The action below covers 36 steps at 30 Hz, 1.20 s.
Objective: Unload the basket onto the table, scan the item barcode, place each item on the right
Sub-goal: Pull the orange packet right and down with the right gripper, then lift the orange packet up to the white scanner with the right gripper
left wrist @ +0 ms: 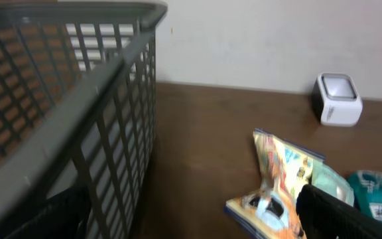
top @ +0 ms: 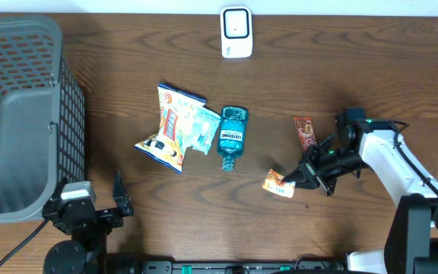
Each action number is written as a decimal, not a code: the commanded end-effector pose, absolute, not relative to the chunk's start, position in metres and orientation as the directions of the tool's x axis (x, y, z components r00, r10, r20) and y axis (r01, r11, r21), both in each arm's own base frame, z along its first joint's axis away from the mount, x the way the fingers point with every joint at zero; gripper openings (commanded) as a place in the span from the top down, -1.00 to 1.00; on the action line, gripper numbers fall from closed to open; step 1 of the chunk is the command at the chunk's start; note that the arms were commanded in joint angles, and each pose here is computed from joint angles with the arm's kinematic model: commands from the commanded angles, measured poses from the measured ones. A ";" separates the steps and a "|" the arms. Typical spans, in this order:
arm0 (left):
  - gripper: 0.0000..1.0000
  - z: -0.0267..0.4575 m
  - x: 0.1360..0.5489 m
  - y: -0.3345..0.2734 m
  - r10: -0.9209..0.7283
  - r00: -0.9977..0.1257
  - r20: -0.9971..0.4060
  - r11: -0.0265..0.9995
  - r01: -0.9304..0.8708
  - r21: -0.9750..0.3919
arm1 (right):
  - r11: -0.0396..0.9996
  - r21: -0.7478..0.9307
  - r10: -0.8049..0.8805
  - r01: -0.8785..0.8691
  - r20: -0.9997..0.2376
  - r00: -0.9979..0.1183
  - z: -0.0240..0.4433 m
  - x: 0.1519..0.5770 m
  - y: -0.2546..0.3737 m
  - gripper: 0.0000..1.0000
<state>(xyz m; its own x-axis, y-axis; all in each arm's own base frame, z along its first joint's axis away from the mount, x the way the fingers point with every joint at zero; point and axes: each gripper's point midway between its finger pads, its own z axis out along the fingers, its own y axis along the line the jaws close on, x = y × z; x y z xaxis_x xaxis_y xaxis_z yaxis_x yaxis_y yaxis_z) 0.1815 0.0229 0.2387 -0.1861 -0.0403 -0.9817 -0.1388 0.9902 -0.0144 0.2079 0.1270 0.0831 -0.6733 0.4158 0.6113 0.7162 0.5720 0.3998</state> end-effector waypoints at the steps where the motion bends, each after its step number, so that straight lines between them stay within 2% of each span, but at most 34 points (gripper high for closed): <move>1: -0.97 0.232 0.181 0.022 -0.043 -0.212 -0.976 0.991 -0.134 -0.014 | 0.541 0.428 0.385 0.724 0.639 -0.666 0.099 0.201 0.133 0.97; 11: -0.97 0.203 0.172 0.022 -0.043 -0.334 -0.942 0.991 -0.135 0.003 | 0.522 0.425 0.324 0.740 0.703 -0.632 0.117 0.183 0.142 0.97; 17: -0.97 0.204 0.173 0.021 -0.043 -0.327 -0.944 0.991 -0.131 0.000 | 0.526 0.436 0.318 0.730 0.696 -0.644 0.117 0.184 0.142 0.97; 19: -0.97 0.208 0.175 0.015 -0.043 -0.311 -0.949 0.995 -0.097 -0.013 | 0.529 0.437 0.319 0.727 0.691 -0.648 0.116 0.184 0.141 0.97; 25: -0.97 0.248 0.185 0.013 -0.050 -0.151 -0.987 0.996 -0.081 -0.038 | 0.567 0.408 0.345 0.715 0.670 -0.657 0.108 0.182 0.135 0.97; 29: -0.97 0.260 0.195 -0.012 -0.068 -0.074 -0.995 0.995 0.064 -0.073 | 0.579 0.416 0.352 0.701 0.648 -0.675 0.104 0.186 0.133 0.97; 31: -0.97 0.249 0.206 -0.029 -0.063 -0.055 -0.997 0.984 0.165 -0.071 | 0.583 0.413 0.355 0.700 0.645 -0.677 0.103 0.186 0.132 0.97; 36: -0.97 0.203 0.225 -0.032 -0.060 -0.101 -0.993 0.981 0.179 -0.078 | 0.592 0.405 0.361 0.697 0.640 -0.678 0.102 0.185 0.130 0.97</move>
<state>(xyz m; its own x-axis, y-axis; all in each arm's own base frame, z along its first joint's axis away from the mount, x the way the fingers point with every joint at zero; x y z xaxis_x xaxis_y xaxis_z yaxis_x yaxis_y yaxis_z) 0.2172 -0.0212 0.2357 -0.0397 -0.0522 -0.9978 0.1212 0.9910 -0.0567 0.1863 0.1312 0.1009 -0.6593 0.3630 0.6584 0.7137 0.5778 0.3961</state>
